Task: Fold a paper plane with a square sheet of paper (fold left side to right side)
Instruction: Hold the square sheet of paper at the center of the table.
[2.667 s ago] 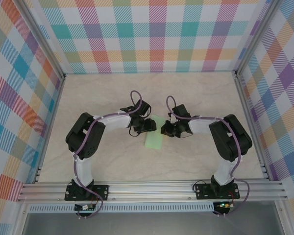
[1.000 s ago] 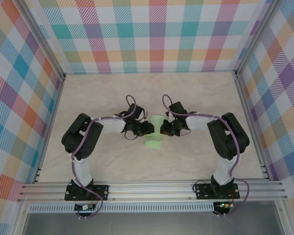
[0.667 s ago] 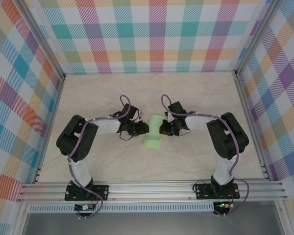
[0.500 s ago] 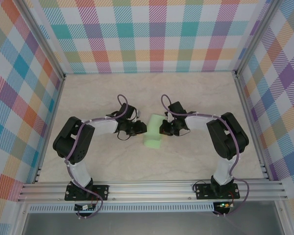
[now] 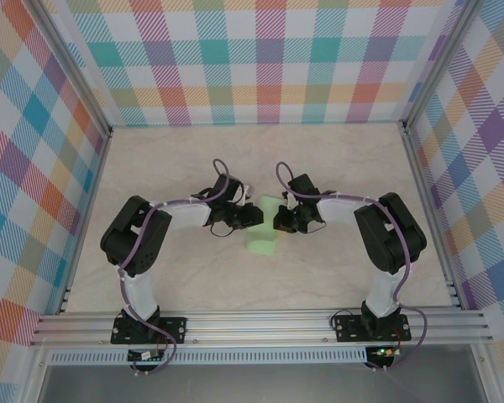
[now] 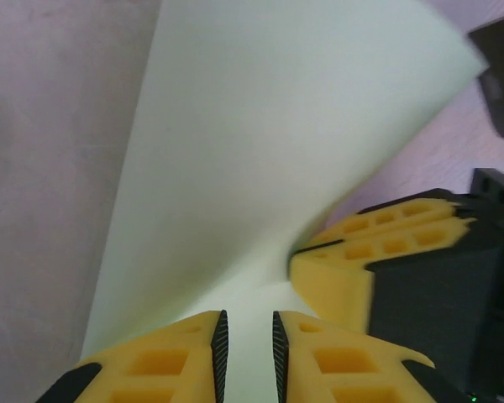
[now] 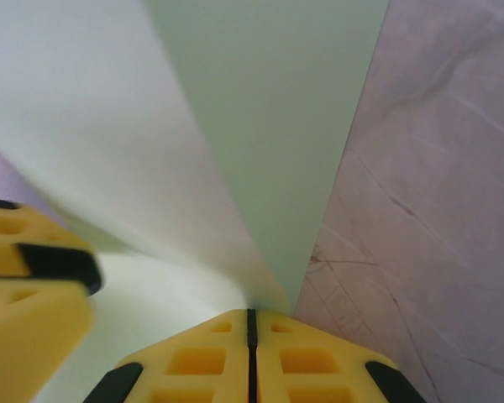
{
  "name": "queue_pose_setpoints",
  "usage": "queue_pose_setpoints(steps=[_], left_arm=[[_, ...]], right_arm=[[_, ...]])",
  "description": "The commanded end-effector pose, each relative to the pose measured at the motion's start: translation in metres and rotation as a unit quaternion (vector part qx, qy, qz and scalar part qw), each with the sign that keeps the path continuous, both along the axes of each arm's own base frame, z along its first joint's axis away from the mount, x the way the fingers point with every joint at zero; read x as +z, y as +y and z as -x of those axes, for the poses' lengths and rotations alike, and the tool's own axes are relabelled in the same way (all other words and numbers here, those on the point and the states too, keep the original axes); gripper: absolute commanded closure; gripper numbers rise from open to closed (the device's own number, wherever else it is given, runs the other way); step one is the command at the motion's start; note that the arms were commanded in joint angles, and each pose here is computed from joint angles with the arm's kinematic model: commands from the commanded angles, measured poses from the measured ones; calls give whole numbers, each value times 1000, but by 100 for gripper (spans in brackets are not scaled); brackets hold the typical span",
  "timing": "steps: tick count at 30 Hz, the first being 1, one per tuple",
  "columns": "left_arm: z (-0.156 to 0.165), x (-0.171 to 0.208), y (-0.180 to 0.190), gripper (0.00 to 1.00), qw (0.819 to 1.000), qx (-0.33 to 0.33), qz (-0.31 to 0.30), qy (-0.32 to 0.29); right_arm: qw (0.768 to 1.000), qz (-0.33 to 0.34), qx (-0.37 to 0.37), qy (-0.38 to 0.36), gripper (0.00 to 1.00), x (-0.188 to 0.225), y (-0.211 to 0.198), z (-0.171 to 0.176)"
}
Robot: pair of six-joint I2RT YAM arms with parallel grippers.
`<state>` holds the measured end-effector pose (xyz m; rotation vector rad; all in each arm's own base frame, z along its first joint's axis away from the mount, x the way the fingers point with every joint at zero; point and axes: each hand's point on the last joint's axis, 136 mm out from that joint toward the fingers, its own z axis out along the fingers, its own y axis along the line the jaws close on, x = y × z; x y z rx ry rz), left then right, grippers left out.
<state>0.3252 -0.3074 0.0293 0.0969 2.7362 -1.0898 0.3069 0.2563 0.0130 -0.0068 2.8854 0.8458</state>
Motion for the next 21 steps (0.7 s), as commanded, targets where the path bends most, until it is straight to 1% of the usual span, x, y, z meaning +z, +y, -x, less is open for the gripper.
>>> queue_pose_setpoints(steps=[1, 5, 8, 11, 15, 18, 21], left_arm=[[-2, -5, -3, 77, 1000, 1, -4, 4], [8, -17, 4, 77, 1000, -1, -24, 15], [17, -25, 12, 78, 999, -4, -44, 25], [22, -29, 15, 78, 998, -4, -51, 29], [24, -32, 15, 79, 998, -2, -55, 29], [25, -35, 14, 79, 998, -3, -58, 31], [25, -34, 13, 79, 998, -4, -58, 29]], right_arm=[[994, 81, 5, 66, 92, -43, -28, 35], [998, 46, 14, 39, 92, -28, -17, 27], [1000, 5, 25, 0, 92, 1, -5, 14], [998, -31, 29, -42, 92, 34, 3, 0], [994, -55, 24, -86, 92, 67, 9, -18], [992, -69, 22, -103, 92, 78, 15, -29], [992, -73, 16, -101, 93, 75, 21, -40]])
